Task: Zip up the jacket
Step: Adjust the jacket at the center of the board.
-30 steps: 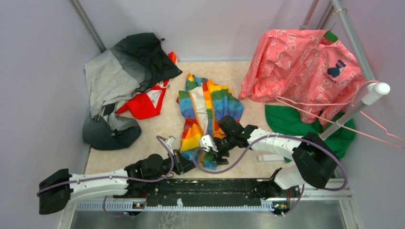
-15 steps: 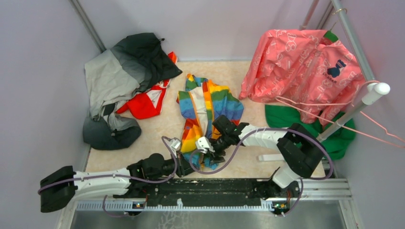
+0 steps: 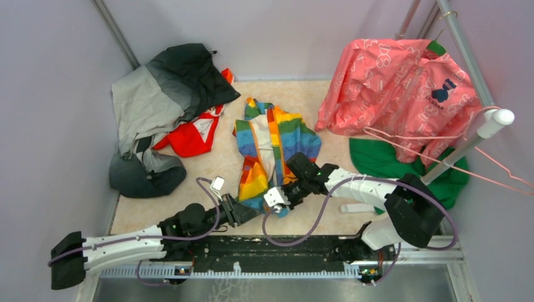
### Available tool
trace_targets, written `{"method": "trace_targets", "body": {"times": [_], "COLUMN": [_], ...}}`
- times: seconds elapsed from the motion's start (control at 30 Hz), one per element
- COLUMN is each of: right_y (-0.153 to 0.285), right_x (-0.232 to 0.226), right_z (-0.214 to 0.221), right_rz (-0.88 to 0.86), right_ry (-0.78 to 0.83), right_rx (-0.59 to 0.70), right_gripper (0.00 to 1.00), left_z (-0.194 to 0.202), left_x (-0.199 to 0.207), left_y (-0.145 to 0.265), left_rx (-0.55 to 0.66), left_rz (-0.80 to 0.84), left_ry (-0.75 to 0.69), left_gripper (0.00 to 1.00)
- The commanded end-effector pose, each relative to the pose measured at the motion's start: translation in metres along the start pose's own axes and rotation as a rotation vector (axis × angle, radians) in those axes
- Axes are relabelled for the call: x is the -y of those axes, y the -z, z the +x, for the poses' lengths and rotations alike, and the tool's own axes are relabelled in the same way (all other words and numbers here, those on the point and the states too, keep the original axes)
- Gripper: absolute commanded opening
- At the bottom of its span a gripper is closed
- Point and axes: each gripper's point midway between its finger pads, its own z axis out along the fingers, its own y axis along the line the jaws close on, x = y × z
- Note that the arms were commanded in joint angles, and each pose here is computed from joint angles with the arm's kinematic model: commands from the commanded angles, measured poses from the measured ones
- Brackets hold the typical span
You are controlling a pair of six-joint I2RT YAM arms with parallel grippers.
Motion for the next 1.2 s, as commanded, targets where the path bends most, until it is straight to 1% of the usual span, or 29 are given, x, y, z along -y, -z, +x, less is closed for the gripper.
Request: {"method": "trace_targets", "body": {"times": [0.0, 0.03, 0.07, 0.1, 0.17, 0.2, 0.3, 0.37, 0.43, 0.5, 0.53, 0.6, 0.67, 0.7, 0.73, 0.77, 0.8, 0.87, 0.97, 1.0, 1.03, 1.07, 1.1, 1.17], "right_y": [0.003, 0.002, 0.002, 0.003, 0.008, 0.015, 0.044, 0.063, 0.079, 0.087, 0.09, 0.094, 0.096, 0.1, 0.101, 0.102, 0.102, 0.103, 0.094, 0.089, 0.084, 0.081, 0.08, 0.08], "right_x": [-0.018, -0.024, -0.033, -0.039, -0.043, -0.042, -0.033, -0.029, -0.02, 0.001, 0.014, 0.036, 0.056, 0.069, 0.074, 0.08, 0.082, 0.088, 0.094, 0.095, 0.096, 0.098, 0.101, 0.108], "right_z": [0.019, 0.019, 0.019, 0.018, 0.007, -0.002, -0.029, -0.04, -0.042, -0.039, -0.033, -0.013, 0.017, 0.035, 0.05, 0.061, 0.074, 0.084, 0.088, 0.09, 0.091, 0.091, 0.09, 0.083], "right_rz": [-0.047, -0.073, -0.107, -0.134, -0.164, -0.166, -0.142, -0.114, -0.068, 0.003, 0.056, 0.165, 0.307, 0.408, 0.482, 0.556, 0.622, 0.707, 0.712, 0.703, 0.688, 0.673, 0.665, 0.64], "right_ry": [0.075, 0.08, 0.073, 0.066, 0.029, -0.006, -0.109, -0.18, -0.28, -0.462, -0.565, -0.716, -0.878, -0.941, -1.004, -1.069, -1.14, -1.25, -1.358, -1.382, -1.403, -1.42, -1.433, -1.412], "right_rx": [-0.1, -0.096, -0.09, -0.082, -0.044, 0.0, 0.144, 0.227, 0.274, 0.265, 0.248, 0.216, 0.174, 0.141, 0.111, 0.099, 0.085, 0.099, 0.139, 0.141, 0.144, 0.153, 0.161, 0.186], "right_gripper": [0.2, 0.29, 0.38, 0.44, 0.48, 0.49, 0.52, 0.54, 0.57, 0.57, 0.58, 0.61, 0.64, 0.68, 0.71, 0.76, 0.79, 0.82, 0.83, 0.83, 0.81, 0.78, 0.72, 0.54], "left_z": [0.039, 0.041, 0.046, 0.047, 0.041, 0.037, 0.017, 0.002, -0.012, -0.024, -0.032, -0.043, -0.052, -0.049, -0.053, -0.049, -0.047, -0.045, -0.044, -0.045, -0.048, -0.05, -0.05, -0.055], "left_x": [-0.079, -0.072, -0.073, -0.066, -0.047, -0.04, -0.02, -0.009, -0.002, 0.007, 0.014, 0.016, 0.006, -0.013, -0.017, -0.036, -0.049, -0.071, -0.098, -0.105, -0.112, -0.114, -0.111, -0.103], "left_y": [0.022, 0.022, 0.025, 0.026, 0.029, 0.032, 0.042, 0.046, 0.047, 0.044, 0.039, 0.029, 0.017, 0.009, 0.003, -0.005, -0.012, -0.024, -0.038, -0.043, -0.047, -0.054, -0.061, -0.075], "left_rx": [-0.088, -0.115, -0.156, -0.186, -0.221, -0.227, -0.208, -0.185, -0.159, -0.148, -0.142, -0.152, -0.193, -0.254, -0.278, -0.343, -0.379, -0.421, -0.447, -0.446, -0.446, -0.443, -0.456, -0.439], "left_rz": [-0.198, -0.19, -0.227, -0.232, -0.239, -0.25, -0.301, -0.322, -0.355, -0.38, -0.392, -0.465, -0.573, -0.661, -0.683, -0.742, -0.768, -0.793, -0.791, -0.789, -0.786, -0.766, -0.714, -0.628], "left_ry": [0.115, 0.119, 0.115, 0.103, 0.062, 0.044, 0.004, -0.037, -0.094, -0.16, -0.202, -0.299, -0.394, -0.43, -0.445, -0.447, -0.438, -0.427, -0.387, -0.379, -0.37, -0.355, -0.324, -0.292], "left_gripper": [0.38, 0.49, 0.59, 0.65, 0.73, 0.76, 0.83, 0.85, 0.86, 0.88, 0.88, 0.92, 0.98, 0.98, 0.98, 0.98, 0.98, 0.98, 0.98, 0.96, 0.91, 0.82, 0.69, 0.46]}}
